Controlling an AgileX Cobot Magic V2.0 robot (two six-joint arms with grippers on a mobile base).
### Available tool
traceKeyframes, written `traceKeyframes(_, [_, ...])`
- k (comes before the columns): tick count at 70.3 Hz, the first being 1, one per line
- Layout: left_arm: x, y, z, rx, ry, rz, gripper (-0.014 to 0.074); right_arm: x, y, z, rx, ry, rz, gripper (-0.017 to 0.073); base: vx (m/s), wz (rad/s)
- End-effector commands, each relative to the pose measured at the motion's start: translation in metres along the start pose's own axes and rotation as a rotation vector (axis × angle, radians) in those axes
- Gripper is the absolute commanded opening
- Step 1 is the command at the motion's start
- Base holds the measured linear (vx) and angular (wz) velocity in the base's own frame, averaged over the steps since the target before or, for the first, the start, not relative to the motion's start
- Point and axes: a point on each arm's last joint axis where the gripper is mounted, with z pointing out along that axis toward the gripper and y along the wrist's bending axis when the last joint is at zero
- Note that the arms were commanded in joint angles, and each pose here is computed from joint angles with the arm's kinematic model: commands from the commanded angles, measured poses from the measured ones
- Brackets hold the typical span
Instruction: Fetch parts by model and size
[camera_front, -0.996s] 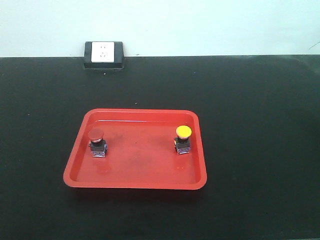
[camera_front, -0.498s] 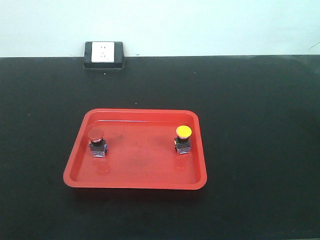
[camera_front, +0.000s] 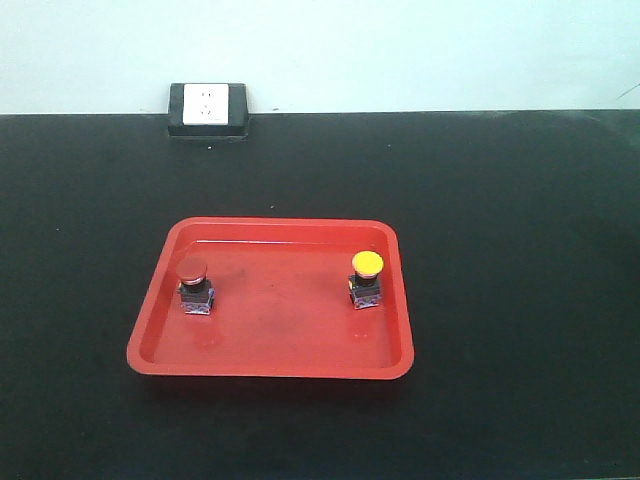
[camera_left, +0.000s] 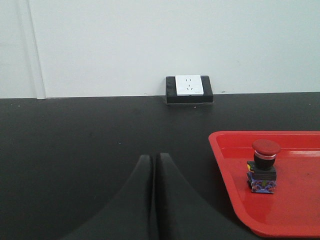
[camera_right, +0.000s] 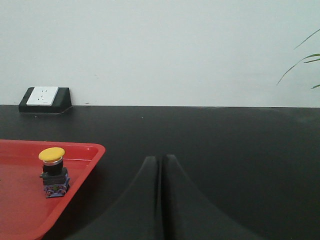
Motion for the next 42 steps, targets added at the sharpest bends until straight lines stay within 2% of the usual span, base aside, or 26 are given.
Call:
traceKeyframes(1, [-0.0115, -0.0003, -0.0019, 0.003, -0.101, -0.01, -0.0008, -0.0054, 0.0, -0.0007, 0.003, -0.078, -0.012, -0.001, 0.0, 0.0])
traceKeyframes(42, [-0.0115, -0.0003, -0.0019, 0.003, -0.101, -0.01, -0.0008, -0.0053, -0.0001, -0.0007, 0.003, -0.078, -0.012, -0.001, 0.0, 0.0])
